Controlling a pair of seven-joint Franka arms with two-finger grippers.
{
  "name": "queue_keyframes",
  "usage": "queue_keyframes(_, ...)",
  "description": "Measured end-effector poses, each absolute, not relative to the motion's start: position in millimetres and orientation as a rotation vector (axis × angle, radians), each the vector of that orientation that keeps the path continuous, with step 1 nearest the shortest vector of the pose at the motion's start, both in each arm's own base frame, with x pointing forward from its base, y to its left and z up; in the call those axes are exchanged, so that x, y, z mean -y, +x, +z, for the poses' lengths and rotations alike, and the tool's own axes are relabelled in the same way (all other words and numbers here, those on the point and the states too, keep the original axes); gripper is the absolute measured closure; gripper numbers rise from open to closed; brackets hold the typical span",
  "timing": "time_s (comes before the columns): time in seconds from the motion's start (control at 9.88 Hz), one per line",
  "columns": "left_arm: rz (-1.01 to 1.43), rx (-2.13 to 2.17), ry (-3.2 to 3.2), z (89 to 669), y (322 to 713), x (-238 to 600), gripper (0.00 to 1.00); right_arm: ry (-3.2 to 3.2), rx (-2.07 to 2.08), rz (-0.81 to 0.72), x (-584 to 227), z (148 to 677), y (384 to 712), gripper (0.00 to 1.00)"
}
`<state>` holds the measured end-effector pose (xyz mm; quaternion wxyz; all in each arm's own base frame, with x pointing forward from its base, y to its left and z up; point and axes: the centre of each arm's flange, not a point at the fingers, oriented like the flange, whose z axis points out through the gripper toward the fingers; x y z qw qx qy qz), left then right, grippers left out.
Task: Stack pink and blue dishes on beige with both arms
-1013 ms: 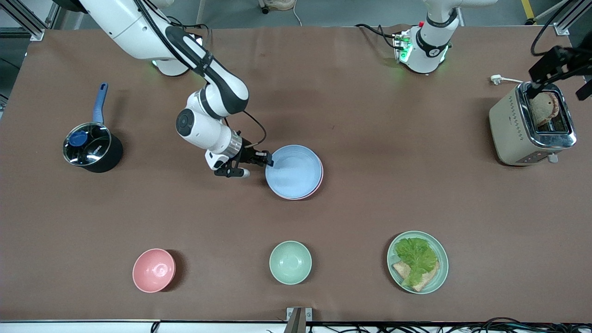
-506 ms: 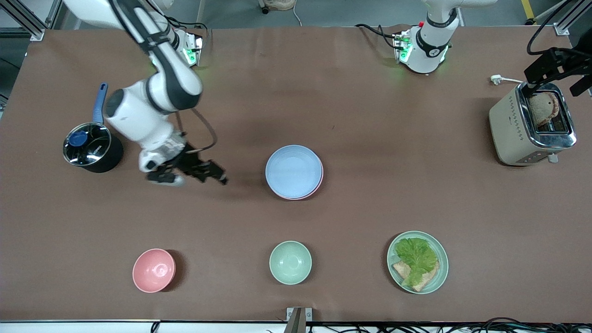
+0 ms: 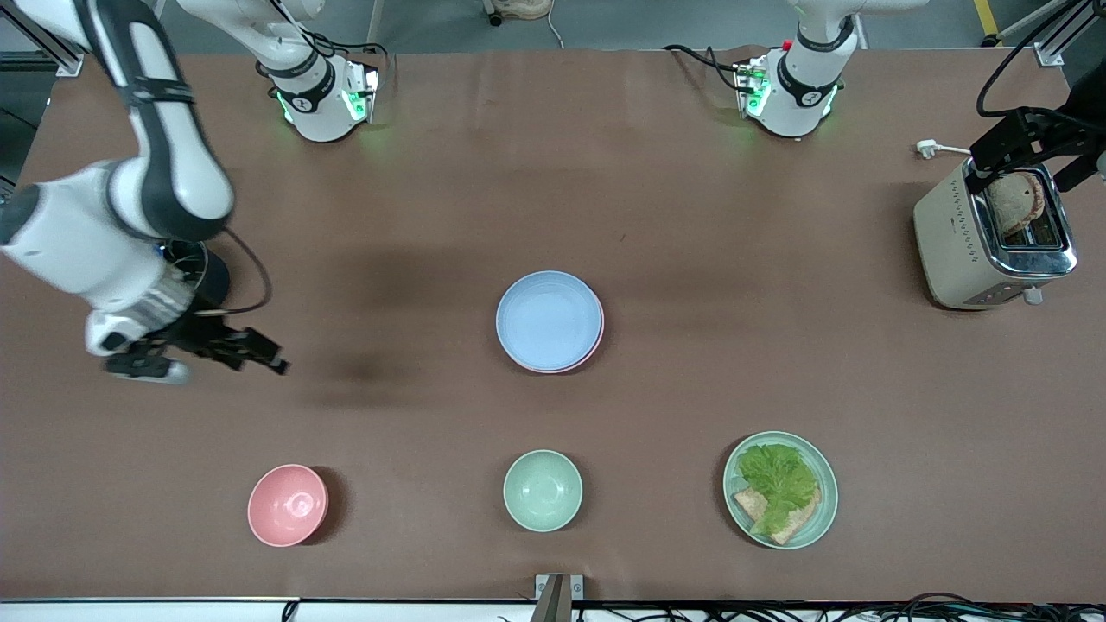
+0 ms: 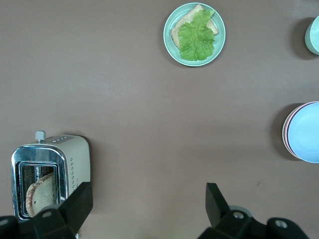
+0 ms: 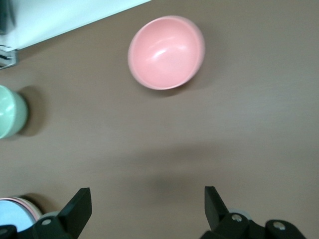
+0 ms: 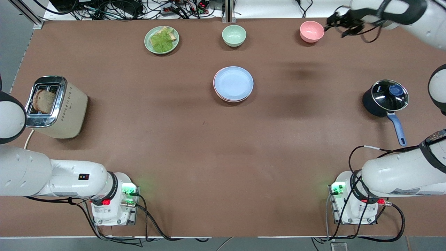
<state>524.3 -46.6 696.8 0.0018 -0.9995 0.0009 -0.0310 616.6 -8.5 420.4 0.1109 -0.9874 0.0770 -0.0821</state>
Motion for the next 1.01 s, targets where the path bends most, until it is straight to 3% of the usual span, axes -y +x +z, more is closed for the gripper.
queue_keyframes(0.3, -0.050, -0.013, -3.187, 693.1, 521.9, 51.8, 0.00, -2.990, -0.217, -0.106, 59.7, 509.5, 611.2, 0.00)
queue_keyframes(0.61, -0.044, -0.016, -3.200, 691.8, 522.4, 52.4, 0.00, -3.070, -0.181, 0.067, 70.3, 588.4, 583.7, 0.00)
queue_keyframes(0.81, -0.046, -0.018, -3.183, 691.6, 522.7, 49.0, 0.00, -3.097, -0.186, 0.025, 73.2, 634.1, 567.8, 0.00)
queue_keyframes(1.01, -0.048, -0.020, -3.155, 691.4, 522.9, 46.2, 0.00, -3.095, -0.208, -0.026, 71.7, 647.7, 546.5, 0.00)
